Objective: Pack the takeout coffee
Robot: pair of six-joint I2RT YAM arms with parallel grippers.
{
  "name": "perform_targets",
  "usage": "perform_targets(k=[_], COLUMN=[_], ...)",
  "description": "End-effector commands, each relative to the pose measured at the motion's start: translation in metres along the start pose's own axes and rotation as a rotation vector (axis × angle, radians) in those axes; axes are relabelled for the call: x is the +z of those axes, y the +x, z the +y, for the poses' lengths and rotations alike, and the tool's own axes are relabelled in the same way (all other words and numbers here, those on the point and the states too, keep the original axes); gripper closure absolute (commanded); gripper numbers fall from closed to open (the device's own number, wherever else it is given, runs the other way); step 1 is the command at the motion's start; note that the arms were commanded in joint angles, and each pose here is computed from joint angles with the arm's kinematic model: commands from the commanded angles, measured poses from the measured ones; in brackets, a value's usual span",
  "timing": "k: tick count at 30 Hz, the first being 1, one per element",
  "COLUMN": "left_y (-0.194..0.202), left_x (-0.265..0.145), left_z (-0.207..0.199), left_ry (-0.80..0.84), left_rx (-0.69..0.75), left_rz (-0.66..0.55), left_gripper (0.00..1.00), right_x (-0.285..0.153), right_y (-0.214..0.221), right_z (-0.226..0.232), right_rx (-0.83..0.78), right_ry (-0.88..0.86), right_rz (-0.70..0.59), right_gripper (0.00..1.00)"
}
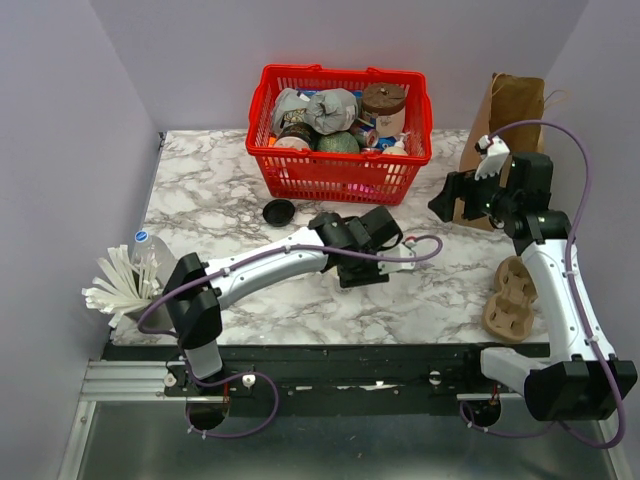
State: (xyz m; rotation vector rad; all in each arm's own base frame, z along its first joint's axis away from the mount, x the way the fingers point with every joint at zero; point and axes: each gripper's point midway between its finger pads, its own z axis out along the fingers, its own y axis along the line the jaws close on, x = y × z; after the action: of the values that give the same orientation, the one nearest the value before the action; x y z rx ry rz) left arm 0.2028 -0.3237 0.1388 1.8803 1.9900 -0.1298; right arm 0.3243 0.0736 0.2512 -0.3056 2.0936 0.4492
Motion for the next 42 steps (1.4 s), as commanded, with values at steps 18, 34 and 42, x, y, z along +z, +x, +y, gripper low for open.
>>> perform_targets(k=[18, 34, 42], left_y=[0.084, 0.136, 0.146], left_x=[-0.088, 0.027, 0.053], left_z=[0.185, 0.205, 0.212], left_ry=[-0.267, -0.286, -0.288], left_rx=[-0.562, -0.565, -0.560], left_rz=[-0.154, 0.038, 0.097], left_gripper=[0.35, 0.44, 0.44], right_x=[-0.016, -0.011, -0.013], right_y=[-0.062, -0.073, -0.066], right_z=[0.019, 0.016, 0.019], right_rx=[-0.194, -0.200, -0.190], right_ry=[-0.096, -0.108, -0.119], right_rz=[-0.146, -0.101, -0.091], right_gripper=[0.00, 0.00, 0.00])
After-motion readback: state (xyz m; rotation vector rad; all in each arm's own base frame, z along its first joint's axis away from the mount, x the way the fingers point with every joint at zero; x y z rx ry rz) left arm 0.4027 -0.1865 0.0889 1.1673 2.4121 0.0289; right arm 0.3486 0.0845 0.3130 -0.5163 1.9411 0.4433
